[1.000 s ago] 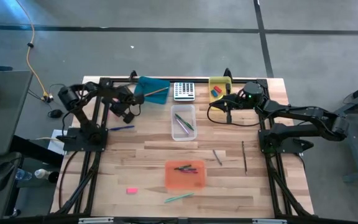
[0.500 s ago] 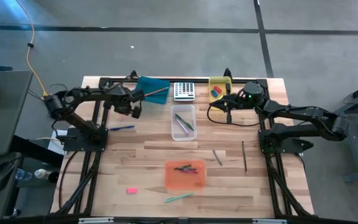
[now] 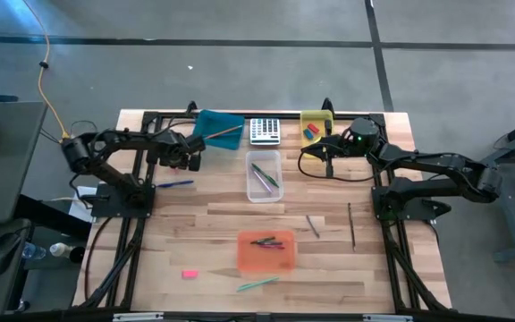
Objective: Sort crayons/erasers/pens/pencils in bins
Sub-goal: Put the pink pencil into the blue bin
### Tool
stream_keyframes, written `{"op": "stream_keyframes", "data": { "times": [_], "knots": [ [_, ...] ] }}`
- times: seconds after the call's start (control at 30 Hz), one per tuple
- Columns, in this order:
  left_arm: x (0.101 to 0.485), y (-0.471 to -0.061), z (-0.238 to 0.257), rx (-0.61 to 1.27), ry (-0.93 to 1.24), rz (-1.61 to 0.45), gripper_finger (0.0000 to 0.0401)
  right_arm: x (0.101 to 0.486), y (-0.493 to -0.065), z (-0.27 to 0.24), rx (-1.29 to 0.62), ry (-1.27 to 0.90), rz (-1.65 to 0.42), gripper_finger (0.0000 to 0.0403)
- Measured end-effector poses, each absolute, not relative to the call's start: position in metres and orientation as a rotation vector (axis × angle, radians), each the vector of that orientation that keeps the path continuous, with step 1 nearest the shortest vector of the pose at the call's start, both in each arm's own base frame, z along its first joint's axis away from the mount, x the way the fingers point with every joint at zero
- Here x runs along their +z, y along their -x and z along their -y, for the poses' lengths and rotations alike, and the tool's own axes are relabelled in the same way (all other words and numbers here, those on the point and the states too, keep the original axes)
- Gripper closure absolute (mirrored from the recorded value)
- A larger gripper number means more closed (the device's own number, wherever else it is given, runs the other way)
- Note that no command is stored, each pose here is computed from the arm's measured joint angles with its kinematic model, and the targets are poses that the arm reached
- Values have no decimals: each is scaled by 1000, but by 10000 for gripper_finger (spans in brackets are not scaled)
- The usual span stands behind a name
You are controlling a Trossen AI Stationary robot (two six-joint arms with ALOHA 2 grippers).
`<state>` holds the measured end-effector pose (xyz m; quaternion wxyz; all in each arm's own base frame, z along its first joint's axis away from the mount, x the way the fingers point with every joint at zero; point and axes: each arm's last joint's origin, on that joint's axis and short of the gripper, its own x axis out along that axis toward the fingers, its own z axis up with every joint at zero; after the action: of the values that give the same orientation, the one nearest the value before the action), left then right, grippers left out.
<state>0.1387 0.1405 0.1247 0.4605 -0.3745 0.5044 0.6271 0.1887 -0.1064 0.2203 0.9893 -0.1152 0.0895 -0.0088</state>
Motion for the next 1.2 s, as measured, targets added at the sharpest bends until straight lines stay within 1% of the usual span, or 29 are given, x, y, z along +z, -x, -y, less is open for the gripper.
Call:
{"op": "stream_keyframes", "data": {
  "times": [0.1,0.3,0.4,0.6,0.7,0.8,0.9,1.2],
  "knots": [
    [123,-138,-140,1505,911,-1266,294,220,-189,106,-17,231,-179,403],
    [122,-141,-138,1343,854,-1351,364,220,-189,106,-16,231,-179,403],
    [122,-141,-136,1320,830,-1378,391,220,-189,106,-16,231,-179,403],
    [125,-139,-134,1292,793,-1395,397,220,-189,106,-16,230,-179,403],
    [132,-134,-128,1261,816,-1407,400,220,-189,106,-16,230,-179,403],
    [141,-133,-127,1243,812,-1361,401,220,-189,106,-16,230,-179,403],
    [149,-128,-123,1247,802,-1358,401,220,-189,106,-16,231,-179,403],
    [171,-123,-119,1210,711,-1229,400,220,-189,106,-16,229,-179,403]
  ]
}}
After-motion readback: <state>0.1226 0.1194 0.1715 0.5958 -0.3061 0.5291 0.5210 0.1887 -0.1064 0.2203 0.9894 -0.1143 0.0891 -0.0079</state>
